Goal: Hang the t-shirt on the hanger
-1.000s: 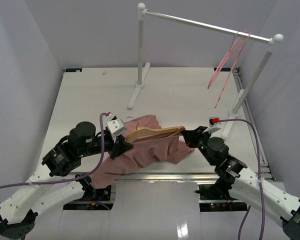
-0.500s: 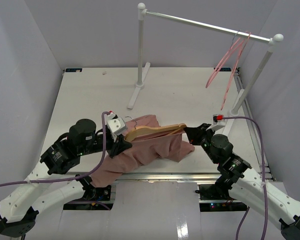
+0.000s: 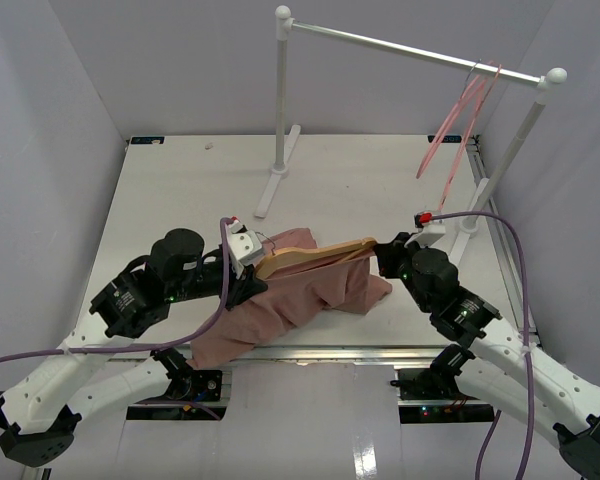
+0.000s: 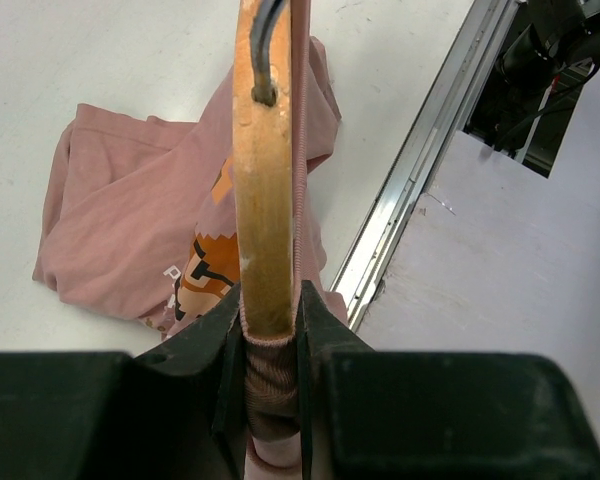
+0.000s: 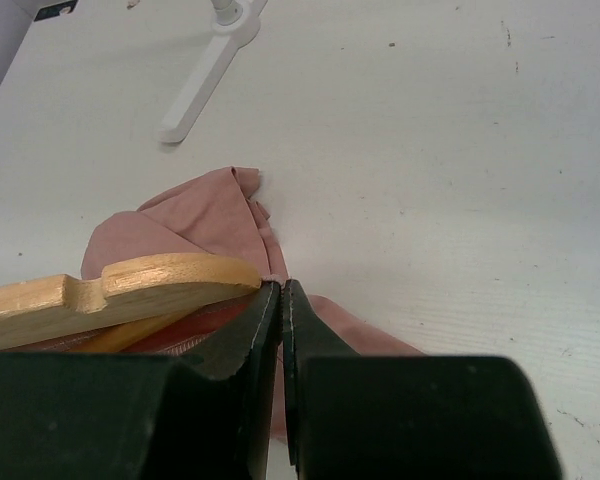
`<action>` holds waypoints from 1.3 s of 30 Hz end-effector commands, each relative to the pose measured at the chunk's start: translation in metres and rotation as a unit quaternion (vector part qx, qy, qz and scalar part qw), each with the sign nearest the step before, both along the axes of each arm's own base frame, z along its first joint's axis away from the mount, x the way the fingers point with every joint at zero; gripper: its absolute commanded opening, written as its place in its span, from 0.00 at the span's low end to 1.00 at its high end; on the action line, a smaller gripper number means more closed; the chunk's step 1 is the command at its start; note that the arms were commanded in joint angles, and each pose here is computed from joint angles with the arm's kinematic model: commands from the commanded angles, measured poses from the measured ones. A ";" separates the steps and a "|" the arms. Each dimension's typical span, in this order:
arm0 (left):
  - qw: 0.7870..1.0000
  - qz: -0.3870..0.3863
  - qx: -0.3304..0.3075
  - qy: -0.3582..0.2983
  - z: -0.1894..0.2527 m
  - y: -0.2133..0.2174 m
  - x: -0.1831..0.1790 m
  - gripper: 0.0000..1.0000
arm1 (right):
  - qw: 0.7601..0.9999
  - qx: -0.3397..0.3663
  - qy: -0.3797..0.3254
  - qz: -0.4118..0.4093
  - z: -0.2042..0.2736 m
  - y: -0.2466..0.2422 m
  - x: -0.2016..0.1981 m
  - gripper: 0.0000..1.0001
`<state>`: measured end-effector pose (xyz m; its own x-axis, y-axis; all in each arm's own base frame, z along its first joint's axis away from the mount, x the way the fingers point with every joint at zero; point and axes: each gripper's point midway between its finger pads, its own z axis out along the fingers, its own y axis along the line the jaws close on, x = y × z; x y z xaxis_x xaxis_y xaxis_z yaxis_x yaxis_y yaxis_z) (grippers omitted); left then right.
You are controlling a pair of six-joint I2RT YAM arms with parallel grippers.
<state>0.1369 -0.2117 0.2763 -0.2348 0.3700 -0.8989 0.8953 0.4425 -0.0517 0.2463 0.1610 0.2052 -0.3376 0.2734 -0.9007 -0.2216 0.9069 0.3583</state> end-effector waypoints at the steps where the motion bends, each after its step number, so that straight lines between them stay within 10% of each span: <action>1: 1.000 -0.016 -0.011 -0.011 0.021 0.013 -0.017 0.00 | 0.987 -0.095 0.001 -0.133 -0.007 -0.063 0.020 0.08; 26: 0.999 0.010 0.043 0.006 -0.002 0.015 -0.001 0.00 | 0.989 -0.095 -0.006 -0.111 0.022 -0.072 0.031 0.08; 39: 0.998 -0.035 0.031 0.030 -0.006 -0.030 0.017 0.00 | 0.966 -0.051 -0.060 0.247 0.089 0.041 -0.017 0.08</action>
<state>0.1610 -0.2302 0.2514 -0.3062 0.4955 -0.8128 0.8919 0.4478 -0.0631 0.2495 0.1768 0.2618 -0.3458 0.0593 -0.9364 -0.4956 0.8359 0.2359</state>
